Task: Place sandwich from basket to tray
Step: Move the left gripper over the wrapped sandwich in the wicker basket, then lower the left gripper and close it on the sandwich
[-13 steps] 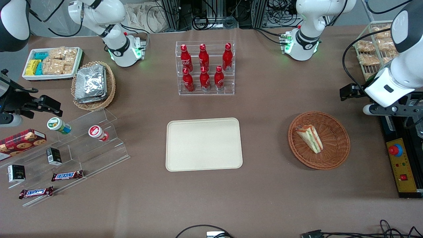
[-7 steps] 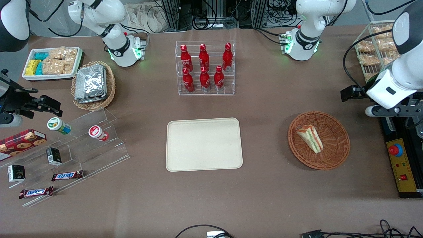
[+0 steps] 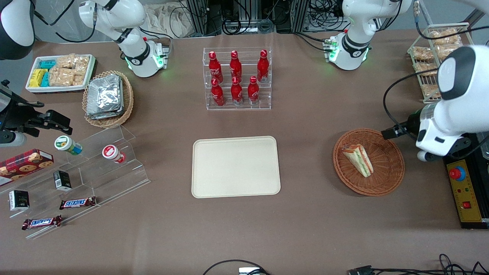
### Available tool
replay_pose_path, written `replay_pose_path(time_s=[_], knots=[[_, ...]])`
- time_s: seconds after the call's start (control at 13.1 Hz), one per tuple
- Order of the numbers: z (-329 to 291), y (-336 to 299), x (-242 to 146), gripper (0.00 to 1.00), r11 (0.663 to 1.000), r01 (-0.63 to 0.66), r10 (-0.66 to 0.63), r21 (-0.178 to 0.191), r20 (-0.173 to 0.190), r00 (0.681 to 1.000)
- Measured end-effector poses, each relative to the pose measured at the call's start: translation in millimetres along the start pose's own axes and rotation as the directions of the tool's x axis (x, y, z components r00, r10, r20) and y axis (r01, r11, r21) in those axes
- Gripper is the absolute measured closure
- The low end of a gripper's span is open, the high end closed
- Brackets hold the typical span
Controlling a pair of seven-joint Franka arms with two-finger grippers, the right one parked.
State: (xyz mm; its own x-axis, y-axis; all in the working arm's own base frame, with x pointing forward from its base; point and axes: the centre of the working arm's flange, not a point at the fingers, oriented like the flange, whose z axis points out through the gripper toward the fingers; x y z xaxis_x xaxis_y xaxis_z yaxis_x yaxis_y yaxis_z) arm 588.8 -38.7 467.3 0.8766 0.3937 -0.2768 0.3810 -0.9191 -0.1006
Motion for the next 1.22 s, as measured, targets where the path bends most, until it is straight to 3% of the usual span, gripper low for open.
replay_pose_path(time_s=[0.84,1.22], knots=[[154,25,68,0.01,0.990,0.138,-0.138,-0.020,0.019,0.990],[195,40,81,0.01,0.981,0.184,-0.182,-0.059,0.033,0.983]])
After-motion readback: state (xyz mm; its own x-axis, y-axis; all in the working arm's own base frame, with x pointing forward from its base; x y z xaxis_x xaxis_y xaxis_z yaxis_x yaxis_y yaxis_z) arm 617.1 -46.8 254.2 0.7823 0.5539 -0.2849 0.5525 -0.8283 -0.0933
